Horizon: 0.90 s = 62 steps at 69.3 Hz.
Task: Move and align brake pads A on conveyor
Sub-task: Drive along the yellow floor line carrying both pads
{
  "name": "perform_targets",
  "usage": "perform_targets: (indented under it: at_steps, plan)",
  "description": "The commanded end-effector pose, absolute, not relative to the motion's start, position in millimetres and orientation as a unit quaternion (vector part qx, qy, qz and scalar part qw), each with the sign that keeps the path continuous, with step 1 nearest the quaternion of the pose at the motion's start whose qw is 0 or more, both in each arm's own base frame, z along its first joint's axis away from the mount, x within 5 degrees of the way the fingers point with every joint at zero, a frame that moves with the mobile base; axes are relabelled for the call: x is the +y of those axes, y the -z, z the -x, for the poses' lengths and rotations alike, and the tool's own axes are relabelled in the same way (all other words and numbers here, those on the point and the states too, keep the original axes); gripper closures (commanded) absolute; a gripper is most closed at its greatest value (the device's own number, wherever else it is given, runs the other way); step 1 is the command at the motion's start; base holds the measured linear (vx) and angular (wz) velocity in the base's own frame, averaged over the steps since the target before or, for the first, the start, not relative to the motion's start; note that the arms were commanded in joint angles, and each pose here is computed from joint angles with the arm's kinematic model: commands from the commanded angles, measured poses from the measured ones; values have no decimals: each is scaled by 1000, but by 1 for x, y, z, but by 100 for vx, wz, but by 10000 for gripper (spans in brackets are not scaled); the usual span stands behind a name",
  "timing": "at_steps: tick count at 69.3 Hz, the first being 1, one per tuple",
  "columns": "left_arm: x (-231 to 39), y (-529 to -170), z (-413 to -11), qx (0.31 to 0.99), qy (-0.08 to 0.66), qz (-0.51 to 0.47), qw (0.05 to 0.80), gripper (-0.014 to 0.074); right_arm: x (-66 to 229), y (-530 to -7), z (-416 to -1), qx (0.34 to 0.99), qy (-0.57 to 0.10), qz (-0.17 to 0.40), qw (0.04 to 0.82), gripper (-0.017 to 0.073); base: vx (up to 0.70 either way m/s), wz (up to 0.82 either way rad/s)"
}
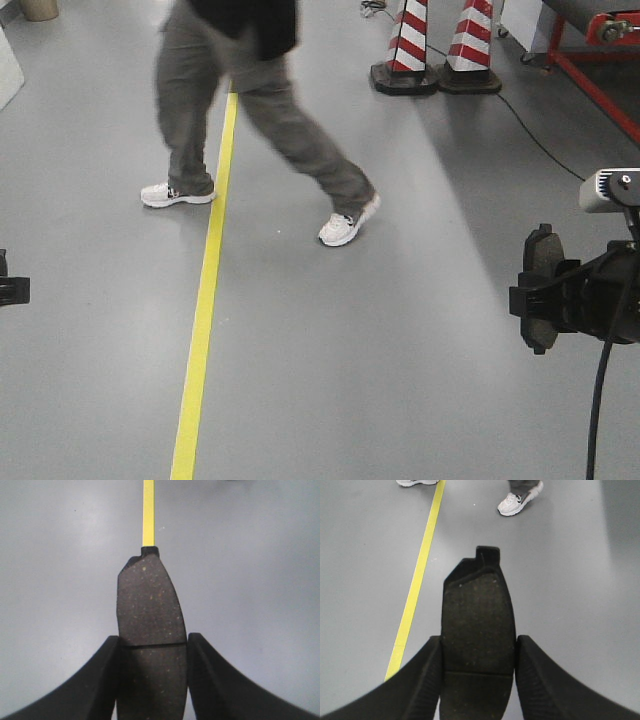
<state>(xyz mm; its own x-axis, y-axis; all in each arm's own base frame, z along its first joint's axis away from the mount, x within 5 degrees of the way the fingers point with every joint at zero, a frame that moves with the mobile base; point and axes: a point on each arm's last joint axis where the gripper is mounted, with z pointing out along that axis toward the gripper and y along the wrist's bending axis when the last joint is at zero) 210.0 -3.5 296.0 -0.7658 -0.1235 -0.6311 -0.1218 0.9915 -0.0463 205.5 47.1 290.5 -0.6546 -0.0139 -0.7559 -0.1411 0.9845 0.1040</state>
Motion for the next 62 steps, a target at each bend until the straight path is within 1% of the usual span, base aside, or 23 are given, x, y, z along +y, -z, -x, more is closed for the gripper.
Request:
perform_targets:
  at_steps: [1,62]
  plan:
    - [-5,-313,-213,920,8,61,388,486,47,-310,-208,878,-83,43,469,500,42,2]
    - [-5,-313,-212,920,8,61,388,486,47,-310,-208,878,-83,43,469,500,46,3]
